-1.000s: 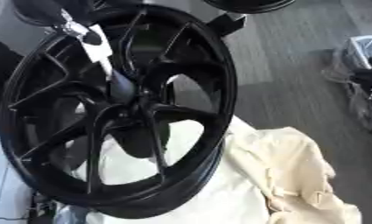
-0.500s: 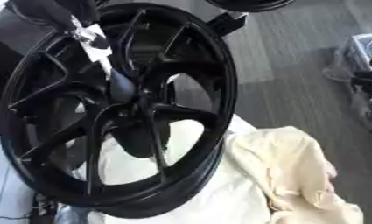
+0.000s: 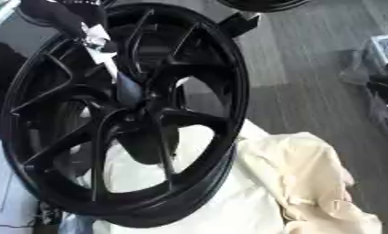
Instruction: Pull the pin out of the wheel hub.
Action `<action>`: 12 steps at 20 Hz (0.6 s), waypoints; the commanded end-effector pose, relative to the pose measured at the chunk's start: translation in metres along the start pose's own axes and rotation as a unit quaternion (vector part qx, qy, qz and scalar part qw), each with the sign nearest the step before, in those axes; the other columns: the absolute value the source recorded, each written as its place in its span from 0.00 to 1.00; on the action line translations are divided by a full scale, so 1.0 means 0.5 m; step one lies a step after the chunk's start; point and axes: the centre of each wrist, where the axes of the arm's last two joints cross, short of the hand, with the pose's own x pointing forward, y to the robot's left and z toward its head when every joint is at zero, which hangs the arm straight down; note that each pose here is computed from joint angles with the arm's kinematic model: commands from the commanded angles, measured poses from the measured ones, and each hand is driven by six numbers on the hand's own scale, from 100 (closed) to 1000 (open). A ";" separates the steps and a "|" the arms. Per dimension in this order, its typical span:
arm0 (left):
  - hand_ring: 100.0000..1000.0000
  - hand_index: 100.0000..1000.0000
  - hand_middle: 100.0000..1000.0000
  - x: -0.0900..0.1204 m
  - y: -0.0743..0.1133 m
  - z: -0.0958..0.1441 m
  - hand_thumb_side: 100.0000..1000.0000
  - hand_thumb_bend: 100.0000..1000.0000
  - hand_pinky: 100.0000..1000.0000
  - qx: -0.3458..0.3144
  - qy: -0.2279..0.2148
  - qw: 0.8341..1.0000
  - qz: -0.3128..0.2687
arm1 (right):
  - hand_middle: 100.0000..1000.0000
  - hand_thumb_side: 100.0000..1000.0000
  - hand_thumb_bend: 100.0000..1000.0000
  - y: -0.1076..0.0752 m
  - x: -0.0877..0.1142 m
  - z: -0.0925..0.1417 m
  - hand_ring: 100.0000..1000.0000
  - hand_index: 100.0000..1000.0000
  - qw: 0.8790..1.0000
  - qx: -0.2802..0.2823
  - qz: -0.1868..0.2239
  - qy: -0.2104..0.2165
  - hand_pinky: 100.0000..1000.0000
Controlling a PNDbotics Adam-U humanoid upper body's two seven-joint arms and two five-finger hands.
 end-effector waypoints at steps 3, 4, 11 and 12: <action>0.73 0.67 0.57 -0.002 0.014 0.032 0.34 0.39 0.85 -0.006 0.013 1.000 -0.002 | 0.72 0.71 0.00 -0.008 0.008 -0.004 0.82 0.90 1.000 -0.003 0.010 -0.003 1.00; 0.73 0.66 0.57 -0.001 0.014 0.033 0.34 0.38 0.85 -0.006 0.013 1.000 -0.003 | 0.72 0.71 0.00 -0.008 0.008 -0.004 0.82 0.90 1.000 -0.003 0.010 -0.002 1.00; 0.72 0.63 0.55 -0.012 0.006 0.031 0.22 0.25 0.85 -0.010 0.024 1.000 -0.004 | 0.72 0.71 0.00 -0.009 0.007 -0.002 0.82 0.90 1.000 -0.004 0.010 -0.002 1.00; 0.72 0.62 0.55 -0.011 0.005 0.030 0.19 0.23 0.85 -0.012 0.023 1.000 -0.003 | 0.72 0.71 0.00 -0.009 0.007 -0.002 0.82 0.90 1.000 -0.004 0.010 -0.001 1.00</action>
